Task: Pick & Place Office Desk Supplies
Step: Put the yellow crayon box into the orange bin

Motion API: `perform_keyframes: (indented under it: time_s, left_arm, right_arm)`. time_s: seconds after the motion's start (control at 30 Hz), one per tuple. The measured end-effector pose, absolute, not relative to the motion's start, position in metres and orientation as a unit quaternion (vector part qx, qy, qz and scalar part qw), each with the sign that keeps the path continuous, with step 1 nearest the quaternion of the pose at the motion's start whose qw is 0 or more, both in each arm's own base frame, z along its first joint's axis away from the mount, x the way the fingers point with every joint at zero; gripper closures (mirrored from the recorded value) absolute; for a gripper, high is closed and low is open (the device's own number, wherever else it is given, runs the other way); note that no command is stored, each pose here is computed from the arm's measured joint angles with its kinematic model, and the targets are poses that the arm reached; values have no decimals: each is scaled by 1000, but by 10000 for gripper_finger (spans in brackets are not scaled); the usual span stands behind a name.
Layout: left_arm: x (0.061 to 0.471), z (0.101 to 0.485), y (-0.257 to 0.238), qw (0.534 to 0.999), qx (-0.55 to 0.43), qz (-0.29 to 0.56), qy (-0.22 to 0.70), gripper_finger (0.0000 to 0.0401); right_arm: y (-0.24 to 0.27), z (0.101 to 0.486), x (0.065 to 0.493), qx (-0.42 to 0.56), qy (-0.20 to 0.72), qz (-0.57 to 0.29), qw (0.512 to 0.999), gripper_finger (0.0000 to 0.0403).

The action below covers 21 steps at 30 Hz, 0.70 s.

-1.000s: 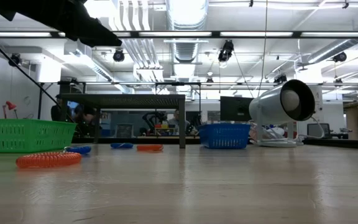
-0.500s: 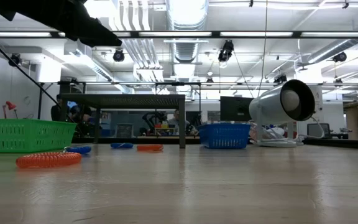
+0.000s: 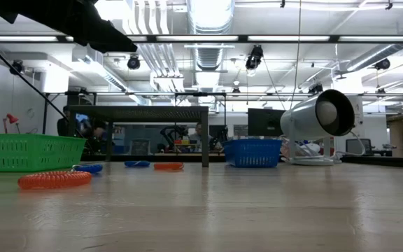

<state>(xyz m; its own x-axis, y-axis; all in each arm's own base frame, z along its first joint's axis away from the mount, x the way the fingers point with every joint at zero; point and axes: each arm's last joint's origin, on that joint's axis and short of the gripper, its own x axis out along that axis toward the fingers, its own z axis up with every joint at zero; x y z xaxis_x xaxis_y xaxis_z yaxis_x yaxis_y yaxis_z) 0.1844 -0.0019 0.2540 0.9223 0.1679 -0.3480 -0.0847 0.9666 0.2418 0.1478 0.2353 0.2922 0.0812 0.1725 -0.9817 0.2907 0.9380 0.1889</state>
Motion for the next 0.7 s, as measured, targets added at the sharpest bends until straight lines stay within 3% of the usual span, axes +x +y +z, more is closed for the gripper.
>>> perform_keyframes:
  time_s: [0.33, 0.7]
  left_arm:
    - [184, 254, -2, 974, 112, 65, 186, 160]
    - [184, 254, -2, 974, 112, 65, 186, 160]
  right_arm:
    - [230, 301, 152, 74, 617, -24, 783, 303]
    - [233, 287, 168, 22, 605, -38, 795, 314]
